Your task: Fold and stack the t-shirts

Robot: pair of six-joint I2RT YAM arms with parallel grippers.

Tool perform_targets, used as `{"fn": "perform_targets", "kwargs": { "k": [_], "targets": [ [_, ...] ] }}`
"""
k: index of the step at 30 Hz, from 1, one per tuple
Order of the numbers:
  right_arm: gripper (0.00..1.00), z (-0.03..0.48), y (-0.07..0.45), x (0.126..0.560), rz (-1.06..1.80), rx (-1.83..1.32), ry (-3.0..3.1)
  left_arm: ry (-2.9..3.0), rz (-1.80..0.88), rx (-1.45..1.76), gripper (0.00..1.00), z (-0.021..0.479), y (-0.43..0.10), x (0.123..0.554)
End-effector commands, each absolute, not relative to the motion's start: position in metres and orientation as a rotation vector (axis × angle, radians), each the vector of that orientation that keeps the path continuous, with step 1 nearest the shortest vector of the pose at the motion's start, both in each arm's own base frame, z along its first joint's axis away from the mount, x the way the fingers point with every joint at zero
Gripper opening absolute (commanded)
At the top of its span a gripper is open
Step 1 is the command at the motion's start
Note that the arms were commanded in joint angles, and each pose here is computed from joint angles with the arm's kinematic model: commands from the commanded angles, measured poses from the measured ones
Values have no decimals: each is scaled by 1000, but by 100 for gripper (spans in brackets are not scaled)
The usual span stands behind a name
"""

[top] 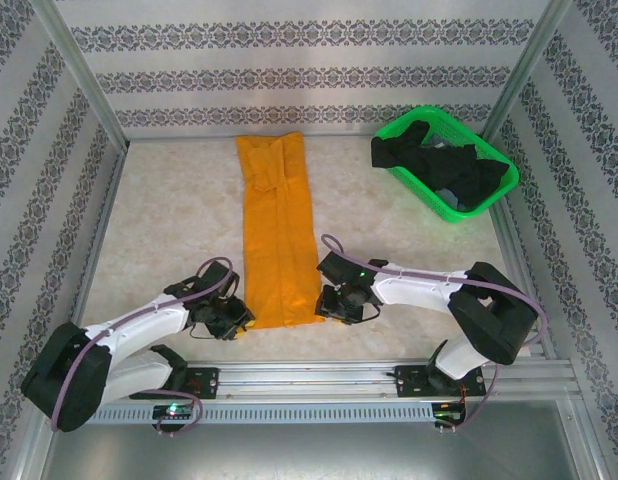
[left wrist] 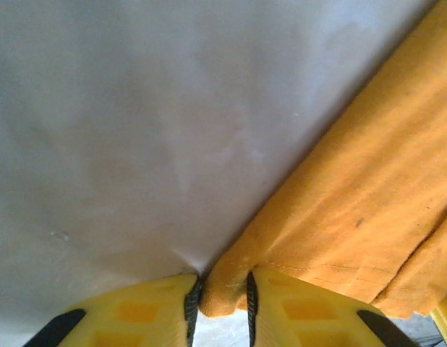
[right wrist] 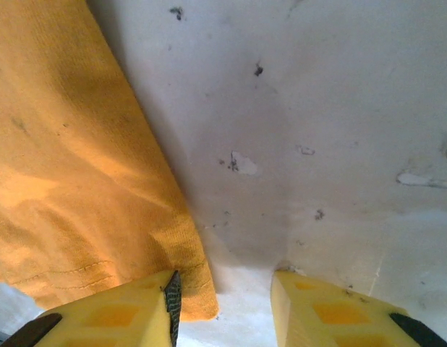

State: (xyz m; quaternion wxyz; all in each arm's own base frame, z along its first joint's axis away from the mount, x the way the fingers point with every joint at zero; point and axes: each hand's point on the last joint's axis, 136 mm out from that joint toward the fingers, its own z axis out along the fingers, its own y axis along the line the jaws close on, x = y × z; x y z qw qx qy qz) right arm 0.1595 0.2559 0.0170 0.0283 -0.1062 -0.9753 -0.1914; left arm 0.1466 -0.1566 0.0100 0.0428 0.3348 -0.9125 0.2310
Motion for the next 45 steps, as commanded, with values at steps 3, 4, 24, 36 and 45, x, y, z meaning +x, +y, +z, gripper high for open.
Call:
{"fn": "perform_targets", "kwargs": {
  "k": [3,4,24,36,45],
  "targets": [
    [41,21,283,165,-718,-272,-2996,-2912,1038,953,18,23,-188,195],
    [41,22,285,164,-726,-267,-2994,-2915,1046,954,16,24,-188,196],
    [10,24,286,166,-638,-249,-3025,-2968,1028,917,0,49,-178,188],
    [0,36,259,123,-516,-40,-3025,-2910,796,764,0,33,-147,110],
    [0,46,265,97,-539,64,-3011,-3025,847,657,0,49,-146,98]
  ]
}}
